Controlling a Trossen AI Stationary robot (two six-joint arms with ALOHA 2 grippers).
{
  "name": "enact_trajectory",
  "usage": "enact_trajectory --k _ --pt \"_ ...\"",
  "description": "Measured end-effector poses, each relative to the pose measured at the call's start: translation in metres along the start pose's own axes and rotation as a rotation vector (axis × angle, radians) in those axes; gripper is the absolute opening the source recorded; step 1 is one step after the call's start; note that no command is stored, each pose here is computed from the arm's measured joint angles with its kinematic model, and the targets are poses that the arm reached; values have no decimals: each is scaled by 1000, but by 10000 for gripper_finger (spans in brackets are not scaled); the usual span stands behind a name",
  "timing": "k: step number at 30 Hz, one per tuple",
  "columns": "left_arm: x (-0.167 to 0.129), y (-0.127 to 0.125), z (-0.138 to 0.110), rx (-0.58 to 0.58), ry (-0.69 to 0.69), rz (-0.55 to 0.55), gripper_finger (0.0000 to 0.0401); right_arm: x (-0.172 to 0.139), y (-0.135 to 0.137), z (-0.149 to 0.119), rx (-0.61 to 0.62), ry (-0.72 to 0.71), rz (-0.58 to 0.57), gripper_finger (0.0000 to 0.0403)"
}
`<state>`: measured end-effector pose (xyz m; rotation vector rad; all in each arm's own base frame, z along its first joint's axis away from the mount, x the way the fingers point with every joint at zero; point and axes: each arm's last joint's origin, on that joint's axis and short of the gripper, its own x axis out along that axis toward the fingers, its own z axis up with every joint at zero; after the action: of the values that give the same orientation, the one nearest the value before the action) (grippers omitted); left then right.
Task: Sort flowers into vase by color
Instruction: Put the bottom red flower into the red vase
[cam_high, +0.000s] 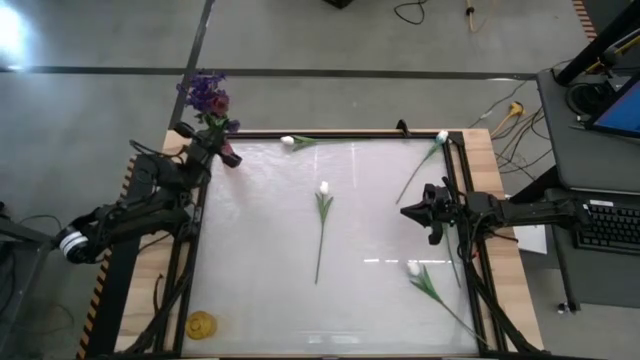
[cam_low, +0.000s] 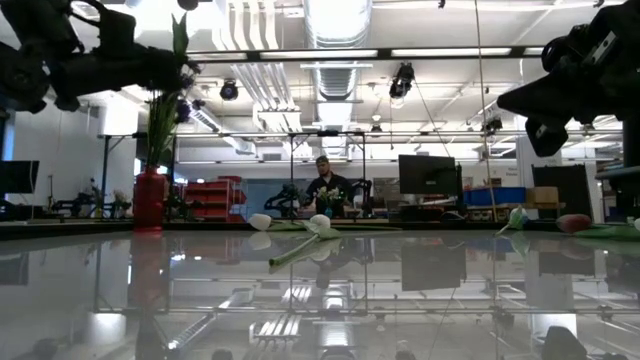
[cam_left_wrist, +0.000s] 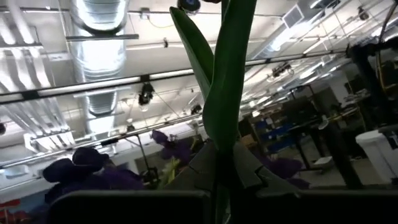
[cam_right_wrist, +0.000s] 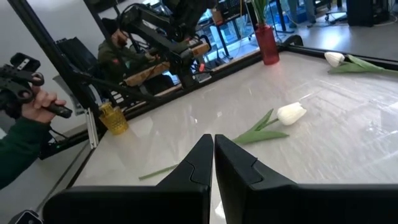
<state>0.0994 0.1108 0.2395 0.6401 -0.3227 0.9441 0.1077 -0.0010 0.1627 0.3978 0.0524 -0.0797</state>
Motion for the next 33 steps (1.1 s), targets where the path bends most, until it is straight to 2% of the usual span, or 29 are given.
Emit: enact_trajectory --k 7,12,33 --pt "-1 -2 -8 11 110 5 0 0 0 0 0 -3 1 9" --pt "-1 -3 -11 17 127 18 0 0 0 0 0 -3 1 9" --pt "-3 6 -15 -3 261 309 0 0 -1 1 0 -24 -49 9"
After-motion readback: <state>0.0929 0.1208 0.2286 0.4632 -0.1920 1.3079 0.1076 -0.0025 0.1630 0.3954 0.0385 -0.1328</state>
